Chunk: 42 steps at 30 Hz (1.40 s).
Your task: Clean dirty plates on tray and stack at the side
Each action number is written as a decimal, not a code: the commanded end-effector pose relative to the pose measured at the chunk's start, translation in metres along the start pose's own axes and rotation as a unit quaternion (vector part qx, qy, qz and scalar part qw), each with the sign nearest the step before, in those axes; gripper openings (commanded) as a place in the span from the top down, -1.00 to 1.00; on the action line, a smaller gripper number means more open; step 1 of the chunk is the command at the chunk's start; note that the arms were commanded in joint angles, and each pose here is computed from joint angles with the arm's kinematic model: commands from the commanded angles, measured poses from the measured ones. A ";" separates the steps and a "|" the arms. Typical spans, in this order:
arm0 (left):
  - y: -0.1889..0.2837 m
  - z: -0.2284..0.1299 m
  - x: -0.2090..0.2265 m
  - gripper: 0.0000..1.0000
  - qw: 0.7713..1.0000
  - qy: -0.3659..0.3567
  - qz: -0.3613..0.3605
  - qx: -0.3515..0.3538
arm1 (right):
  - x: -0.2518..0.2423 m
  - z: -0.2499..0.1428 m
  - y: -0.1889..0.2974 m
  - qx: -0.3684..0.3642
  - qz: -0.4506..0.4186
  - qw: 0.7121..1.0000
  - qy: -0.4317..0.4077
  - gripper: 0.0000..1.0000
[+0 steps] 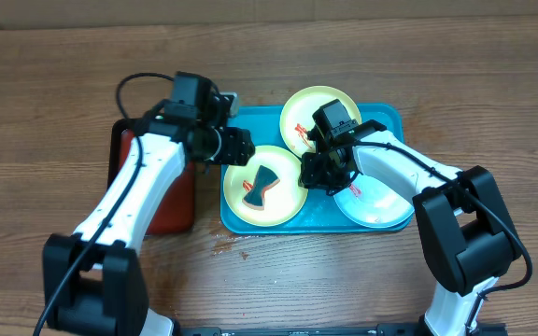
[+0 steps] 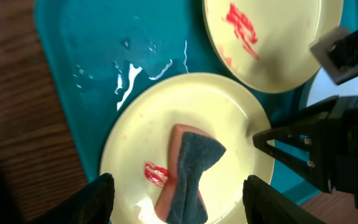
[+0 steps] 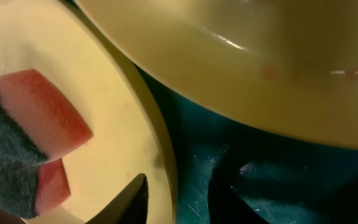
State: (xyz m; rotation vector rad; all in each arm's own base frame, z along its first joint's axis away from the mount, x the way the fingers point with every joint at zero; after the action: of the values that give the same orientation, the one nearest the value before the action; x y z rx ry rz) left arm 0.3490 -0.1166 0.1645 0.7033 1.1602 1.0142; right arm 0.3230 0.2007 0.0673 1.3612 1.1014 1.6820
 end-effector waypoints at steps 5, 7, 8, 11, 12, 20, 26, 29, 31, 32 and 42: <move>-0.049 -0.023 -0.018 -0.17 0.993 -0.085 -0.001 0.076 | 0.002 0.007 0.006 -0.012 0.002 1.000 -0.018 0.51; -0.057 -0.028 -0.020 -0.11 0.992 -0.091 0.003 0.088 | 0.002 0.007 0.006 -0.012 0.002 1.000 -0.018 0.53; -0.060 -0.030 -0.020 -0.11 0.991 -0.091 0.007 0.094 | 0.002 0.007 0.006 -0.012 0.002 1.000 -0.018 0.53; -0.061 -0.031 -0.015 -0.11 0.991 -0.092 0.027 0.097 | 0.002 0.007 0.006 -0.012 0.002 1.000 -0.019 0.53; -0.061 -0.031 -0.013 -0.10 0.990 -0.092 0.034 0.097 | 0.002 0.007 0.006 -0.012 0.002 1.000 -0.019 0.53; -0.063 -0.045 -0.010 -0.01 0.987 -0.091 0.051 0.125 | 0.002 0.007 0.006 -0.013 0.000 1.000 -0.019 0.53; -0.071 -0.058 -0.011 -0.01 0.985 -0.097 0.051 0.136 | 0.002 0.007 0.006 -0.012 0.000 1.000 -0.019 0.53; -0.072 -0.057 -0.011 0.03 0.986 -0.092 0.051 0.133 | 0.002 0.007 0.006 -0.011 0.000 1.000 -0.020 0.53; -0.072 -0.056 -0.011 0.03 0.986 -0.094 0.052 0.130 | 0.002 0.007 0.006 -0.012 0.000 1.000 -0.020 0.53; -0.073 -0.056 -0.011 0.03 0.986 -0.094 0.052 0.128 | 0.002 0.007 0.006 -0.012 0.000 1.000 -0.019 0.53; -0.090 -0.062 -0.001 0.12 0.984 -0.073 0.068 0.147 | 0.001 0.007 0.006 -0.011 0.000 1.000 -0.019 0.54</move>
State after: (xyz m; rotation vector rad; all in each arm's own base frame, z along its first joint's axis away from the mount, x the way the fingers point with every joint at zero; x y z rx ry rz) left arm 0.3191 -0.1572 0.0854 1.0443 1.1196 0.8857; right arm 0.3220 0.2002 0.0668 1.3932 1.0846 1.6419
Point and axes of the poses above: each gripper's point midway between its finger pads, its own y axis back along the fingers, its own x axis along the line the jaws close on, z = x × y, the point moved 6 cm from there along y, back along the fingers, and after that the axes turned 9 degrees about y, right-handed, at the moved point
